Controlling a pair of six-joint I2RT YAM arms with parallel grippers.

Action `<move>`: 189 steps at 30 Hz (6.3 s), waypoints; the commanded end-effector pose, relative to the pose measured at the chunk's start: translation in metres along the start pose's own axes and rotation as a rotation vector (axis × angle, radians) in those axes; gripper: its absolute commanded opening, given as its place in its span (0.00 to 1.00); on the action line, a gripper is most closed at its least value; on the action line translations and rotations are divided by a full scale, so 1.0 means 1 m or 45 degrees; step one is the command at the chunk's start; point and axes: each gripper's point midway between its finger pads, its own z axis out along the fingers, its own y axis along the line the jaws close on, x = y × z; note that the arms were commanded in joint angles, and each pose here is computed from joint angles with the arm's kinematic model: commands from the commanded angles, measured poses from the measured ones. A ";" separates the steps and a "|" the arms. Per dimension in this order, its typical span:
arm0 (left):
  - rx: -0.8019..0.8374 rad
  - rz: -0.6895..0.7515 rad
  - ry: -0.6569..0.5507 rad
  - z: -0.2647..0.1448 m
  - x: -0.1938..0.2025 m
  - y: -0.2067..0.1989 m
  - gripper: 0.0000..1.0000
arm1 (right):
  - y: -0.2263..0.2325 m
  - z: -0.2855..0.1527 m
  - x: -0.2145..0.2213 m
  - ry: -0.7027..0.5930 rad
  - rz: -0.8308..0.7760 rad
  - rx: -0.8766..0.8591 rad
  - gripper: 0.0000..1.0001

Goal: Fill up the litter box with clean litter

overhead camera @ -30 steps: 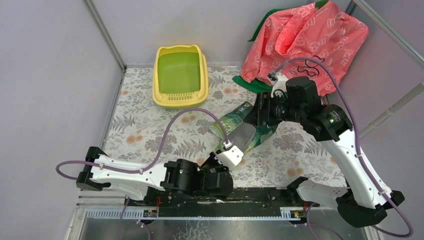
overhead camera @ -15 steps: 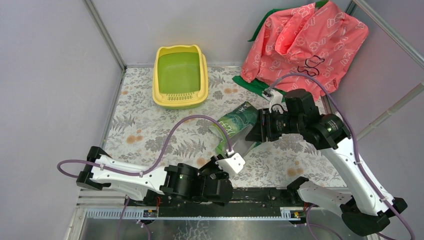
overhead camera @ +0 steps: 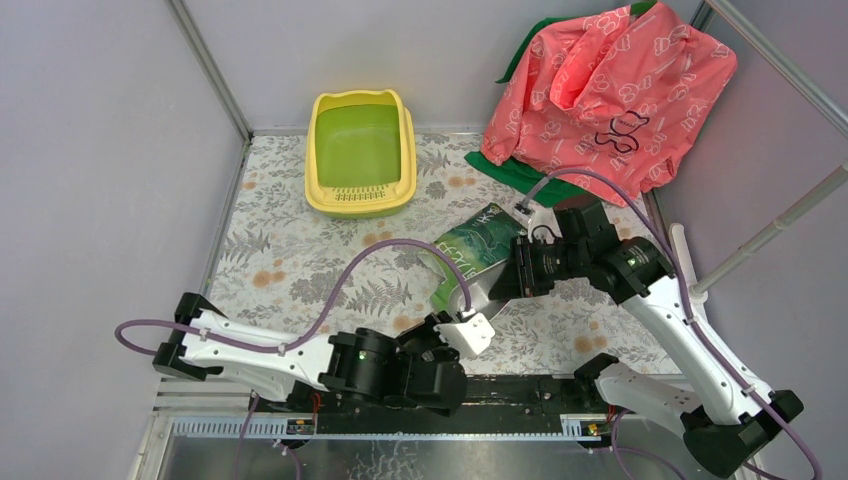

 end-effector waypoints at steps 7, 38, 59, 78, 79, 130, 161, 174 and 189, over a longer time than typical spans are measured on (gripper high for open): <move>0.039 -0.638 -0.274 -0.006 -0.052 0.066 0.59 | 0.010 -0.006 -0.021 -0.202 -0.092 -0.031 0.00; 0.901 -1.876 -0.638 0.064 0.005 0.184 0.99 | -0.046 0.025 -0.125 -0.814 0.145 -0.215 0.00; 0.983 -2.107 -0.796 0.081 0.010 0.183 0.99 | -0.061 0.080 -0.133 -0.692 0.390 -0.390 0.00; 0.971 -2.039 -0.705 0.096 0.012 0.170 0.67 | -0.043 0.108 -0.125 -0.543 0.348 -0.368 0.00; 0.976 -2.036 -0.694 0.096 0.013 0.168 0.64 | -0.043 0.109 -0.125 -0.530 0.346 -0.366 0.00; 0.892 -2.020 -0.443 0.111 0.042 0.148 0.01 | -0.041 0.108 -0.133 -0.459 0.298 -0.257 0.45; 0.256 -2.329 -0.158 0.078 0.146 0.146 0.00 | -0.115 0.019 -0.105 -0.587 0.037 0.553 0.91; 0.282 -2.330 -0.162 0.071 0.148 0.137 0.00 | -0.129 0.023 -0.102 -0.575 0.053 0.566 0.91; 0.326 -2.366 -0.136 0.066 0.158 0.118 0.00 | -0.131 0.028 -0.102 -0.564 0.061 0.547 0.91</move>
